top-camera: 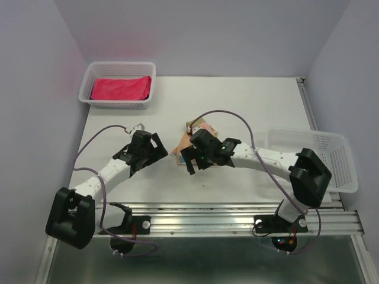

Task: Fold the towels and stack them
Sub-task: Flatten out the crumpled towel

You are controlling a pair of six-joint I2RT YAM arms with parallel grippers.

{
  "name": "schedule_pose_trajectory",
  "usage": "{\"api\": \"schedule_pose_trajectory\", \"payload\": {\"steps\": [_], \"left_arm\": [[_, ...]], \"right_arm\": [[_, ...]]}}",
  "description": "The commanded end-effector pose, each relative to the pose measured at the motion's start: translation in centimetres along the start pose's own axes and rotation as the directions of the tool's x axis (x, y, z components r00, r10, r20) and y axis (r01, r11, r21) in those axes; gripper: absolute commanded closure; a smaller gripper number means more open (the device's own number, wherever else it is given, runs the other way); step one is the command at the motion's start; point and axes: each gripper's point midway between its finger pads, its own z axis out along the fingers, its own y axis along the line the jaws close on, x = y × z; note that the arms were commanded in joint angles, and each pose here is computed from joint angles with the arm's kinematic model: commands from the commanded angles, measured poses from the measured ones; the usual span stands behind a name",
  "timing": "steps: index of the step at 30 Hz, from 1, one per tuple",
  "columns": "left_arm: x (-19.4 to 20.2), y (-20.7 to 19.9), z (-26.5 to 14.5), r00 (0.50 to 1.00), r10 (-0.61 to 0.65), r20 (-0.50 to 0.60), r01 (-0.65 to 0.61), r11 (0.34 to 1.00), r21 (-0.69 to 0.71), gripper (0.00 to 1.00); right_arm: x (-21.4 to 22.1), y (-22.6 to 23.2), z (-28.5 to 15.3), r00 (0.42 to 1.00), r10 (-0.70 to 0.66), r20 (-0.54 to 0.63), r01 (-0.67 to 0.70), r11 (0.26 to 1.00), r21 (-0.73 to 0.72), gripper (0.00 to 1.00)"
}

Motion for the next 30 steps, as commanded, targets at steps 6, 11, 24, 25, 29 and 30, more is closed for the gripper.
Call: {"api": "schedule_pose_trajectory", "payload": {"steps": [6,11,24,25,29,30], "left_arm": [[-1.8,5.0,-2.1,0.980,-0.140,0.141,0.165,0.970,-0.182,0.03],[-2.2,5.2,-2.6,0.971,-0.165,0.172,0.193,0.968,-0.161,0.03],[-2.9,5.0,-2.8,0.969,-0.160,0.187,0.190,0.970,-0.154,0.03],[-3.0,4.9,-2.9,0.969,-0.159,0.188,0.189,0.970,-0.151,0.03],[-3.1,4.4,-2.8,0.971,-0.154,0.184,0.180,0.974,-0.135,0.03],[-3.2,4.1,-2.8,0.972,-0.153,0.180,0.177,0.976,-0.123,0.03]], "right_arm": [[-3.9,9.1,6.6,0.993,-0.083,0.083,0.084,0.996,-0.005,0.01],[-4.9,8.3,8.5,0.992,-0.077,0.102,0.066,0.992,0.104,0.10],[-2.7,6.0,11.0,0.998,-0.053,0.026,0.045,0.966,0.253,0.41],[-2.4,5.8,10.9,0.999,-0.048,0.022,0.041,0.964,0.261,0.46],[-2.3,5.4,9.2,0.999,-0.019,0.041,0.008,0.968,0.250,0.83],[-2.5,5.5,9.0,0.999,-0.015,0.050,0.002,0.970,0.244,0.89]]}}
